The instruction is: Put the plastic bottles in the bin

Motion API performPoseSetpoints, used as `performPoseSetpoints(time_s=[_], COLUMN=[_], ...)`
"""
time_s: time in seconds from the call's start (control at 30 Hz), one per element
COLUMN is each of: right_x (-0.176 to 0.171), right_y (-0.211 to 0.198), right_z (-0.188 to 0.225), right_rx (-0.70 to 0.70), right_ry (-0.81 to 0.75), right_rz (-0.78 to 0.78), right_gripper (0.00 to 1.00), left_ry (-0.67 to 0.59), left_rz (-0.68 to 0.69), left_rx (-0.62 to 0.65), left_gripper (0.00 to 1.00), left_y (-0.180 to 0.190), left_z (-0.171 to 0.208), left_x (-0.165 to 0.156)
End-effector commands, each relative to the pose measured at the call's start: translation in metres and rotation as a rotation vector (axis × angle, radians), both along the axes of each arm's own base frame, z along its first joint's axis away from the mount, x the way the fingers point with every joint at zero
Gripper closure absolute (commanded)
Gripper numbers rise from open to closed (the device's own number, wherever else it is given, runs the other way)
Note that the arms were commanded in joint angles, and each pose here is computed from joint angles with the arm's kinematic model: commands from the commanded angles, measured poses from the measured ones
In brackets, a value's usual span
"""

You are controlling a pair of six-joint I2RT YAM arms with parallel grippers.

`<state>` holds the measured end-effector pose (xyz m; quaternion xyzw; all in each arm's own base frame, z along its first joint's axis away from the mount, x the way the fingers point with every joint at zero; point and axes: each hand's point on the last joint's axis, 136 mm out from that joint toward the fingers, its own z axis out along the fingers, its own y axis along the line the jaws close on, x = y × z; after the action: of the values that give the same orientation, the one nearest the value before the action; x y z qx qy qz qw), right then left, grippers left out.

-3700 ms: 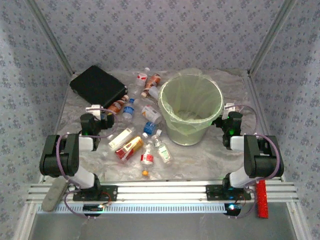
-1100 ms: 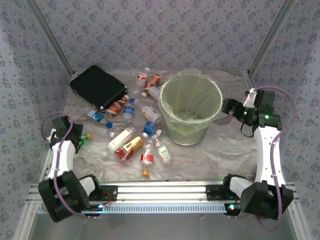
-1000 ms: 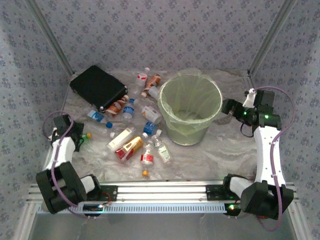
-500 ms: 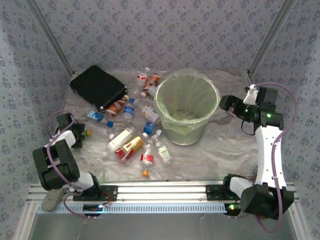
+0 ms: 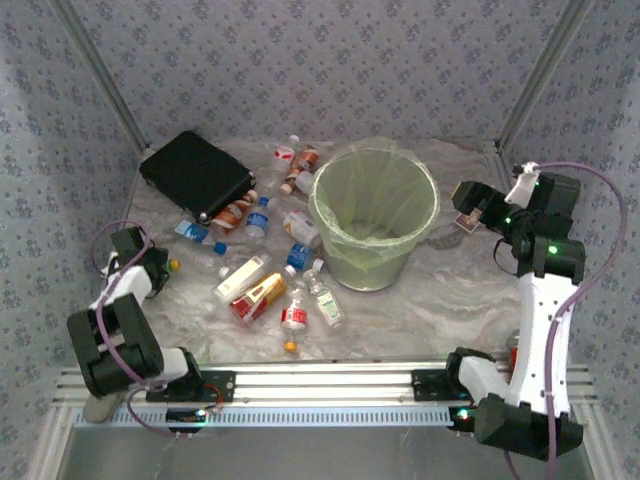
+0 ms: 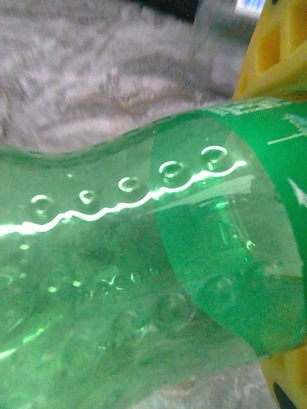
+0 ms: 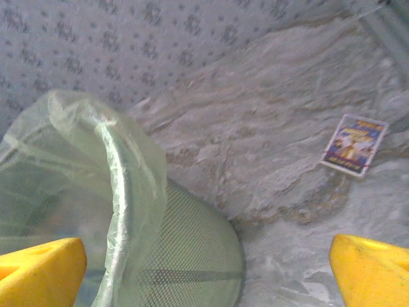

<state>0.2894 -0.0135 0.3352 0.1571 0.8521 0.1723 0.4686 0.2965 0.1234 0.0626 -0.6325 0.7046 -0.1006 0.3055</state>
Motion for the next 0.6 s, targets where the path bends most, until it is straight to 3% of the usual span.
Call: performPoseSetpoints(time_s=[0.0,0.17,0.3,0.57], right_x=[-0.006,0.005,0.019,0.028], right_y=[-0.009,0.028,0.092,0.246], right_z=[0.037,0.082,0.104,0.111], right_rx=[-0.014,0.015,-0.017,0.056], right_ry=[-0.089,-0.189,-0.21,-0.16], right_rz=[-0.067,0.071,0.291,0.8], right_gripper=[0.02,0.05,0.06,0.09], left_ry=[-0.028,-0.115,-0.26,-0.64], left_rz=[-0.046,-0.292,-0.613,-1.123], left_rx=[0.105,0.217,0.272,0.144], left_gripper=[0.49,0.5,0.54,0.67], left_y=[0.004,-0.034,-0.103,-0.251], left_z=[0.043,0.113,0.176,0.272], left_x=[-0.006,0.007,0.029,0.039])
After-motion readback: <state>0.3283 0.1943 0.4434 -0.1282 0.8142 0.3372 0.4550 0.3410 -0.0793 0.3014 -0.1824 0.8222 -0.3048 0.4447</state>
